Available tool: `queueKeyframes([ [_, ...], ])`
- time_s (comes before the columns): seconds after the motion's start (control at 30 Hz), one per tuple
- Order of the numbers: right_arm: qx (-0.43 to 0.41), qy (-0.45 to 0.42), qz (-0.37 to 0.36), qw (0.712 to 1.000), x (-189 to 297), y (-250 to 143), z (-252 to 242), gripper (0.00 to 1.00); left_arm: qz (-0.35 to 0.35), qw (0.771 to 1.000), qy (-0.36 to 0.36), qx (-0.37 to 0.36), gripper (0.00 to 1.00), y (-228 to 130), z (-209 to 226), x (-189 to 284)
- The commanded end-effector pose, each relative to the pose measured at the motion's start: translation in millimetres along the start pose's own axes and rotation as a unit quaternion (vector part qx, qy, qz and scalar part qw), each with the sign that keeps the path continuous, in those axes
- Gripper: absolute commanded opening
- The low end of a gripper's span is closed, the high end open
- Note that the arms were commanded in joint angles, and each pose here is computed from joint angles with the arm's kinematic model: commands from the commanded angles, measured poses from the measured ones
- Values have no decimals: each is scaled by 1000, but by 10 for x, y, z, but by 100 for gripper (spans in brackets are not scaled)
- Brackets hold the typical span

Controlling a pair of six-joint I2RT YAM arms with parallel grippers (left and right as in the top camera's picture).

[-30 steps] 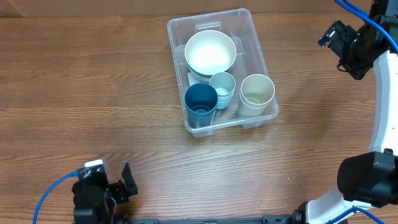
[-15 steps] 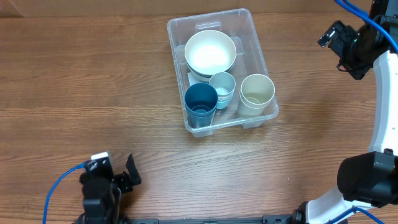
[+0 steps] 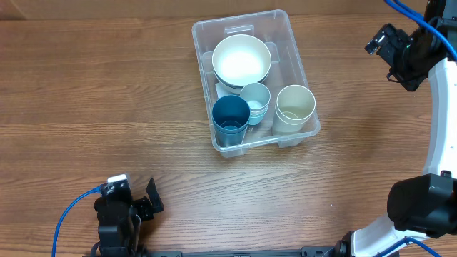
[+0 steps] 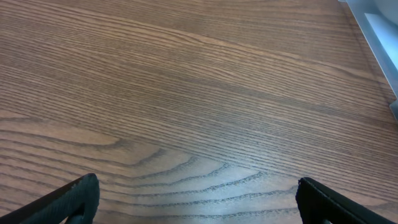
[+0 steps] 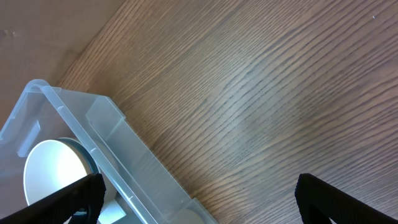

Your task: Pack container

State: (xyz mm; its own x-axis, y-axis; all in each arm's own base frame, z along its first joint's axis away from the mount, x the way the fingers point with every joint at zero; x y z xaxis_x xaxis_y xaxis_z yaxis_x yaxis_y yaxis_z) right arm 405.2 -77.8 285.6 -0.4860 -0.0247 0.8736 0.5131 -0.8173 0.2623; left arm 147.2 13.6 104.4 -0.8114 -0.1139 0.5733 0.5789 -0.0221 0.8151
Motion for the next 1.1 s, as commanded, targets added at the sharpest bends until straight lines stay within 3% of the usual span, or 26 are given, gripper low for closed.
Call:
queueKeyframes([
  [0.0,1,11,-18,1000,114,45,43,100,-3,1000,-4,-10,100,-7,-10,-9],
  [0.63,2,10,-17,1000,108,38,44,100,-3,1000,-4,-10,100,-7,-10,-9],
  [0.7,4,20,-27,999,233,29,59,100,-3,1000,-4,-10,100,-7,-10,-9],
  [0.87,35,98,-91,990,1109,-236,188,100,-3,1000,-4,-10,100,-7,-10,-9],
  [1.07,93,184,-118,971,1886,-1004,21,100,-3,1000,-4,-10,100,-7,-10,-9],
])
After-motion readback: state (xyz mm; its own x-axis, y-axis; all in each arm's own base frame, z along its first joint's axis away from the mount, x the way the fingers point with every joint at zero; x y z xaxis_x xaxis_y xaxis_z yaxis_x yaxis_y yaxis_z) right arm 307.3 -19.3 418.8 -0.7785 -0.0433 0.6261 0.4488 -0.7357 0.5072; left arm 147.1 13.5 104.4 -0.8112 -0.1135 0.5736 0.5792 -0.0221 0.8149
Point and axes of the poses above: each gripper's point midway between its finger pads, its own x axis back along the fingers, its own z axis along the line the jaws close on, y = z × x, the point moved 5 cm from there along x, back along the fingers, and after that the axes turned 14 degrees about -x, right-handed, at the moved point
